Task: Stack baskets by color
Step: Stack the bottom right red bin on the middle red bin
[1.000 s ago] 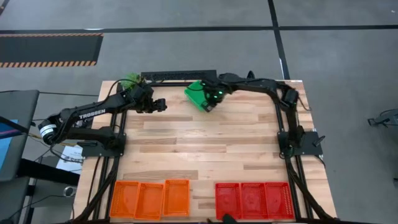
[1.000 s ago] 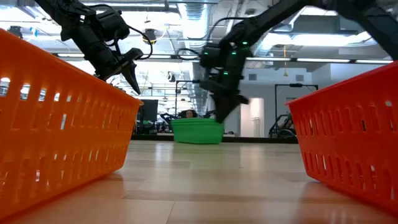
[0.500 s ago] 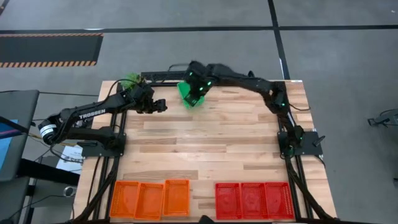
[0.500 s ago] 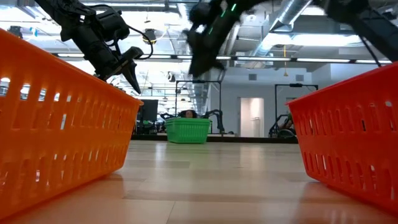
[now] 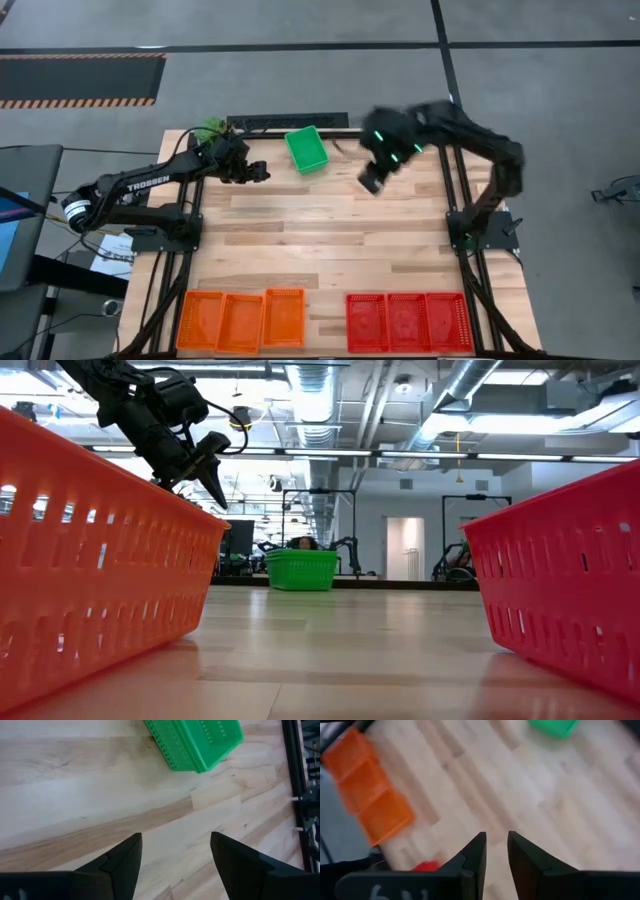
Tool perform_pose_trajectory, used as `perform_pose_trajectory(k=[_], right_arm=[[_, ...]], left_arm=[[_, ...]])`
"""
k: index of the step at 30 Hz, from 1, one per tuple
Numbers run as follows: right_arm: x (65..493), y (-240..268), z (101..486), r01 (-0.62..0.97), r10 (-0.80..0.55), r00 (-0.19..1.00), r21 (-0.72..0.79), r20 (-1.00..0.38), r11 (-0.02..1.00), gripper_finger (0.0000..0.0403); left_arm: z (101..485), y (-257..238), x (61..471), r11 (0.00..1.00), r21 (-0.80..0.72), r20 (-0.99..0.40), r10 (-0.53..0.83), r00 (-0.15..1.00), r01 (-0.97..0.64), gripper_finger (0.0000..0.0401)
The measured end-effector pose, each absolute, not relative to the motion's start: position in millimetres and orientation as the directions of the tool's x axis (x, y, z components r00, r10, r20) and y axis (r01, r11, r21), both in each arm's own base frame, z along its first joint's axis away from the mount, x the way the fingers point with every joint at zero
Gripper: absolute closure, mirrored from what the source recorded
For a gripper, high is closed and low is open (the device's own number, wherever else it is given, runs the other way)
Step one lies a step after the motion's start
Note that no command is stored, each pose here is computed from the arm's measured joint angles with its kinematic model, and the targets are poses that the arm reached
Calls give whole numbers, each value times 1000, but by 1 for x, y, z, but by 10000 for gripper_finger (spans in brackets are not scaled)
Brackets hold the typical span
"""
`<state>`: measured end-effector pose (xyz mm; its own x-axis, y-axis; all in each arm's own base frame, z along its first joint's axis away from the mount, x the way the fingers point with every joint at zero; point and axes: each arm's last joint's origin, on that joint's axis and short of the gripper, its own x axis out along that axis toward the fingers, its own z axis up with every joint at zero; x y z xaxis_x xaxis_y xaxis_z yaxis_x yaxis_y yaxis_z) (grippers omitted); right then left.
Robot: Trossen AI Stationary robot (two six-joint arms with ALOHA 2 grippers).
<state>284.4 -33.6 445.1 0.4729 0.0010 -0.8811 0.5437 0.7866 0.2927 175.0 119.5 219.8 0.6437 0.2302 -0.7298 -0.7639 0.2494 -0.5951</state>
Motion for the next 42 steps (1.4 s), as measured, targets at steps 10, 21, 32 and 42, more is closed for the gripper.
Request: perform_pose_trajectory(k=[10,21,32,42], right_arm=[[232,98,396,846,-16,291,249,-957,471,301],[172,198,302,996,114,-18,-8,-993,90,289],[155,205,235,977,137,-186,-169,-973,127,212],[139,213,209,955,222,-279,-246,-934,167,204]], left_arm=[[220,119,176,263,-610,-722,205,661,-748,177],[221,118,176,276,-625,-715,175,677,-731,177],[220,118,176,284,-624,-715,169,678,-728,177],[220,118,176,285,-624,-715,168,679,-728,177]])
